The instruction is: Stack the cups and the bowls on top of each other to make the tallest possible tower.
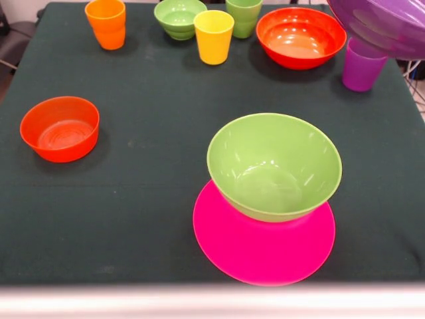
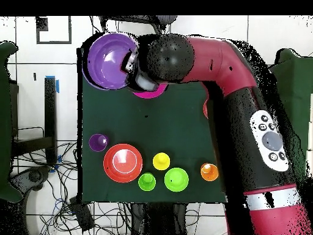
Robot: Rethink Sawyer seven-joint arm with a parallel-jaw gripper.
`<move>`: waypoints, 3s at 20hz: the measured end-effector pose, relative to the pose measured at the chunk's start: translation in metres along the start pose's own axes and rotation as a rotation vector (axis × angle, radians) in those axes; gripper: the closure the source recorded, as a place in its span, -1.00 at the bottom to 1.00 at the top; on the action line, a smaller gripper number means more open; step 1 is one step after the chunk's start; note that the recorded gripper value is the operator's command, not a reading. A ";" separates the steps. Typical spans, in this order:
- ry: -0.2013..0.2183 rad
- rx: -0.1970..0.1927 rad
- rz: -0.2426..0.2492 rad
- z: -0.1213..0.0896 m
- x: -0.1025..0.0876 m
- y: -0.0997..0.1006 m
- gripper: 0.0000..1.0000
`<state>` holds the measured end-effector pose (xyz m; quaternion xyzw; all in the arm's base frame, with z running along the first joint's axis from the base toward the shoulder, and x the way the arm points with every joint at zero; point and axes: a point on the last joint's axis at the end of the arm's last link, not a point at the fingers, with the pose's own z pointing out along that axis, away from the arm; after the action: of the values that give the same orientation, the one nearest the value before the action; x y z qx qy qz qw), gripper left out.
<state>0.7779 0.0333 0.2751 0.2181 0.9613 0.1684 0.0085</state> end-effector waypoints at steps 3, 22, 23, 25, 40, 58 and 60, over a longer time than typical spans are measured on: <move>-0.016 -0.021 0.009 -0.002 -0.013 0.002 1.00; -0.036 -0.124 0.081 0.025 -0.072 -0.011 1.00; -0.033 -0.127 0.085 0.029 -0.075 -0.015 1.00; -0.029 -0.130 0.093 0.034 -0.078 -0.020 1.00; 0.005 -0.160 0.132 0.055 -0.086 -0.041 1.00; 0.025 -0.196 0.113 0.069 -0.094 -0.065 1.00; 0.025 -0.195 0.102 0.071 -0.095 -0.068 1.00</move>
<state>0.8415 -0.0417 0.1802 0.2627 0.9279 0.2643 0.0090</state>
